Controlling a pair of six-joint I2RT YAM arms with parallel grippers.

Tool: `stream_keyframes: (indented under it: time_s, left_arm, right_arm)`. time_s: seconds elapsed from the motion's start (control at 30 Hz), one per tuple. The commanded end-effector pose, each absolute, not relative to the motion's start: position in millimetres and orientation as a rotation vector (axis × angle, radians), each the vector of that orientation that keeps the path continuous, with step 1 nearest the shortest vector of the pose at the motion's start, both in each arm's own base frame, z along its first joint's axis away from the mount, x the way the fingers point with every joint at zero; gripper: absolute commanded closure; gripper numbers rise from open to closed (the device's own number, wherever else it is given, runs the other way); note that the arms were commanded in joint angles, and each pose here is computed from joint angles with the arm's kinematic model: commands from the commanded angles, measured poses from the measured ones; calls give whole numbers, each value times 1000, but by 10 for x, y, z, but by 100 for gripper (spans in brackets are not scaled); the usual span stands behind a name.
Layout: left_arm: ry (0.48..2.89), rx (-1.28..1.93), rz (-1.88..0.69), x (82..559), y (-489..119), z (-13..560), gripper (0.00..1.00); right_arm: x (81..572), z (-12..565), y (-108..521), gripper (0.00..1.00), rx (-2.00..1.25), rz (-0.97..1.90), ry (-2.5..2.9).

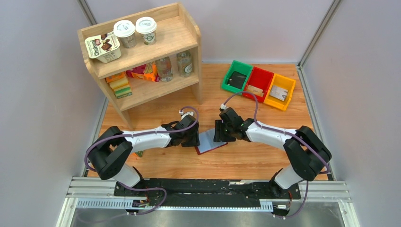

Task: Take the credit cards out of the card holder
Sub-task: Remove the credit card from the card holder.

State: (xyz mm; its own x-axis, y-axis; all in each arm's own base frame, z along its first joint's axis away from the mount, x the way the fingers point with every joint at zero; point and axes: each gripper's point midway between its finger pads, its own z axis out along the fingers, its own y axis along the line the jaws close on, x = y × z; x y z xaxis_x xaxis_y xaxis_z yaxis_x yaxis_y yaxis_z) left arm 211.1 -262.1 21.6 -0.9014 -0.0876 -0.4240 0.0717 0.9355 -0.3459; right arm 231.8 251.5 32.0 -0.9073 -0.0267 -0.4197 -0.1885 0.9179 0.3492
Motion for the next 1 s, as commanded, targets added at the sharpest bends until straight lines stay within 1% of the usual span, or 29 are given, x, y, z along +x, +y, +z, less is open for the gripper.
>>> stream_keyframes:
  time_s: [0.0,0.17,0.27,0.7,0.73,0.97]
  left_arm:
    - [2695,-16,-444,1988,-2528,37,54]
    - [2696,-11,-433,1974,-2517,20,57]
    - [2697,-10,-432,1963,-2516,13,59]
    - [2697,-1,-428,1941,-2514,16,60]
    - [2695,-1,-430,1942,-2515,21,60]
    - [2694,1,-434,1947,-2533,21,60]
  right_arm:
    - [2392,414,2558,48,-193,537,2627]
    - [2494,558,2422,44,-190,435,2575]
    - [2514,556,2413,43,-201,416,2576]
    - [2433,423,2486,43,-217,472,2612]
    - [2395,420,2530,43,-232,511,2623]
    - [2368,341,2522,43,-244,496,2649]
